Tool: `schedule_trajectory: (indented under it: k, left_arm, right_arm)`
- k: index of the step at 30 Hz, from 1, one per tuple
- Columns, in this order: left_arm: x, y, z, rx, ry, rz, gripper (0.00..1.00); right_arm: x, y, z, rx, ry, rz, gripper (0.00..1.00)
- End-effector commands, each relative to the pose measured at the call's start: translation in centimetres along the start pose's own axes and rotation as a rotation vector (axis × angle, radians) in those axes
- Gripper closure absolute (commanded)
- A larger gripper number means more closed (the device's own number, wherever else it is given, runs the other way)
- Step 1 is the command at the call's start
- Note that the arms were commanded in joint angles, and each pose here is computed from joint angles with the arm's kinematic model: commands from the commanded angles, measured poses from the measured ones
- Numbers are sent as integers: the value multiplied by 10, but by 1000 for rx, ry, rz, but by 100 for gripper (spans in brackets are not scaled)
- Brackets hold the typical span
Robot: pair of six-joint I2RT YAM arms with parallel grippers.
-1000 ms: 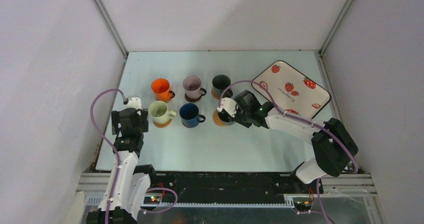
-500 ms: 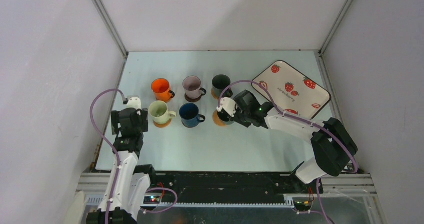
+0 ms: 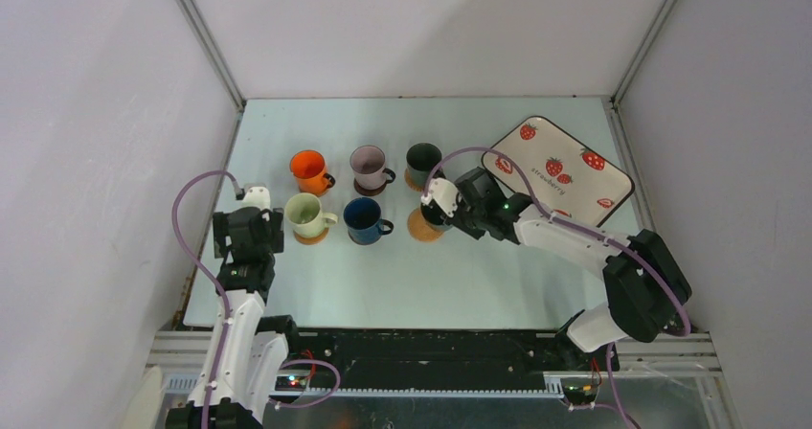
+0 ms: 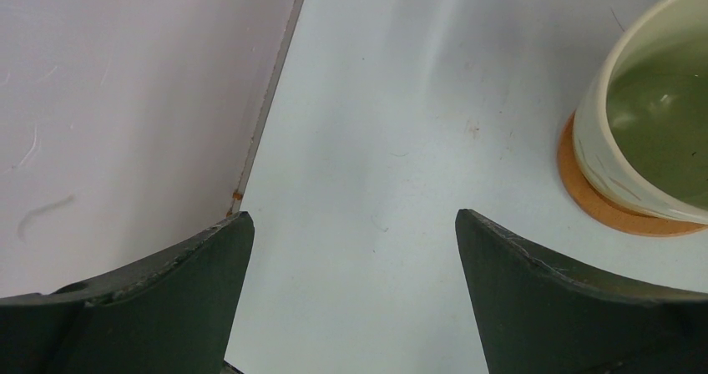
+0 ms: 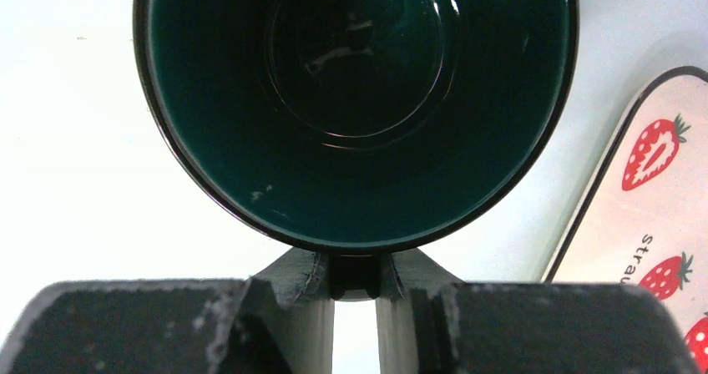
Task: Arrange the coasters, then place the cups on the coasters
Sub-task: Place the cup on the coaster.
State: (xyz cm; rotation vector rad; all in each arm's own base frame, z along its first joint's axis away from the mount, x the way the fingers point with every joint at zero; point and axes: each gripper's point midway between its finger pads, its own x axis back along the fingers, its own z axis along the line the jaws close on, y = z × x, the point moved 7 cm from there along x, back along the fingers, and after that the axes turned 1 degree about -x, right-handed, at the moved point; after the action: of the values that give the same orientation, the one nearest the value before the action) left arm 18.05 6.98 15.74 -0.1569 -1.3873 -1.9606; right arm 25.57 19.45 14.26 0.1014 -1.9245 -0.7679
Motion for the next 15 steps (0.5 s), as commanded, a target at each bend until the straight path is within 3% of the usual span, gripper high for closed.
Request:
schedule_trajectory:
  k: [1, 15]
  left_arm:
    - [3, 15, 8, 22, 35, -58, 2]
    - [3, 16, 9, 23, 38, -55, 2]
  right_arm:
    - [15, 28, -16, -47, -56, -162, 100]
    - [-10, 30, -12, -210, -4, -182, 100]
